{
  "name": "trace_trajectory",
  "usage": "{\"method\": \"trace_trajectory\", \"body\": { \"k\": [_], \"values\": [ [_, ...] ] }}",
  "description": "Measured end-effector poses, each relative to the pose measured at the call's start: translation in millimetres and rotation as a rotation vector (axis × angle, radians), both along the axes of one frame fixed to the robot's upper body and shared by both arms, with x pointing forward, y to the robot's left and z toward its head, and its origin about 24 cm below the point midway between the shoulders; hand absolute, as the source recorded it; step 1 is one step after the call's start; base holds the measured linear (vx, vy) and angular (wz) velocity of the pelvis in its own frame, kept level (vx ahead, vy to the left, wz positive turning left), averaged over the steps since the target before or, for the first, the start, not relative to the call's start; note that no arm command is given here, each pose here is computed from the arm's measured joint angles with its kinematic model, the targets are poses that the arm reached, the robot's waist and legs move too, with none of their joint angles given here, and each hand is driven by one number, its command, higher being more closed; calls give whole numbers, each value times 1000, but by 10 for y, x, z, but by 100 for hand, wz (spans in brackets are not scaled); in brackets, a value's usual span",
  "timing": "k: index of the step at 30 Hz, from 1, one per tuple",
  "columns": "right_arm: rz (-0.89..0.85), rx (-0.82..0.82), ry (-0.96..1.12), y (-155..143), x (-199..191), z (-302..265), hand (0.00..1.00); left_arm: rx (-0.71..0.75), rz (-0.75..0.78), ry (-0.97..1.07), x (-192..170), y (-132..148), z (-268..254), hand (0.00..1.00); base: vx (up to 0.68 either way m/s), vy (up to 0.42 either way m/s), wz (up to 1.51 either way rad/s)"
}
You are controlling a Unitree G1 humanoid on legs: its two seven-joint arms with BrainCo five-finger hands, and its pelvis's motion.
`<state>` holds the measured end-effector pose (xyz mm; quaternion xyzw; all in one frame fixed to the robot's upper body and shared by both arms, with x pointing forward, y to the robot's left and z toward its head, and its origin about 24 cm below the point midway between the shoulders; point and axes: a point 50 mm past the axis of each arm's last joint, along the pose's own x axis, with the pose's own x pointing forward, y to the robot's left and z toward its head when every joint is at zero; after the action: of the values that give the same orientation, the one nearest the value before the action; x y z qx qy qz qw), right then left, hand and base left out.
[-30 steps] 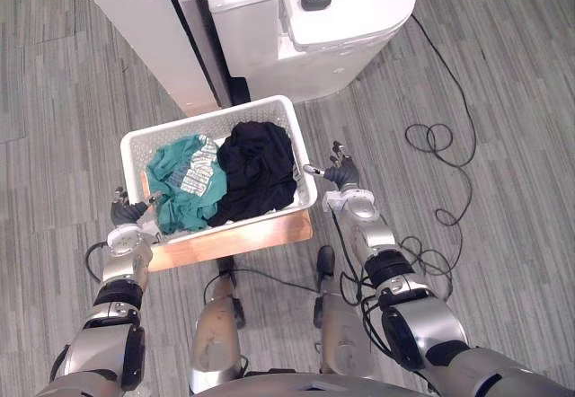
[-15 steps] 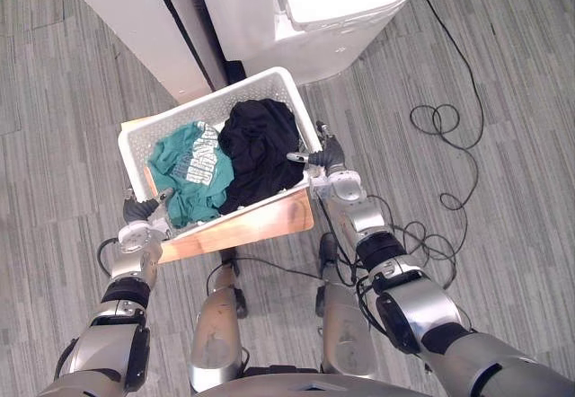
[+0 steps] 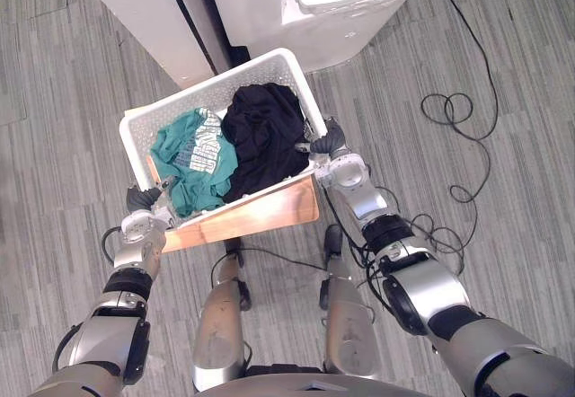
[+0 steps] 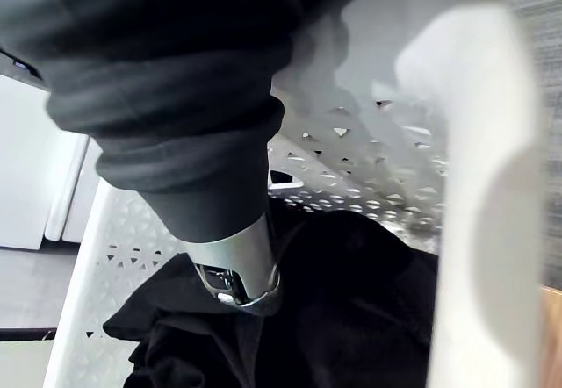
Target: Pick up the laundry basket with both hands and put the clothes into the washing machine.
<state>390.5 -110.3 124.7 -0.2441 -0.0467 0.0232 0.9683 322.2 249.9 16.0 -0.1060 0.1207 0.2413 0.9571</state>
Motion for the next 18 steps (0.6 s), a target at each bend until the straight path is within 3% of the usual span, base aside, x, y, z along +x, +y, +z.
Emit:
{"method": "trace_trajectory", "body": {
  "k": [18],
  "values": [
    [22, 13, 25, 32, -28, -87, 100, 13, 23, 63, -40, 45, -76, 100, 2, -11, -4]
  ]
}}
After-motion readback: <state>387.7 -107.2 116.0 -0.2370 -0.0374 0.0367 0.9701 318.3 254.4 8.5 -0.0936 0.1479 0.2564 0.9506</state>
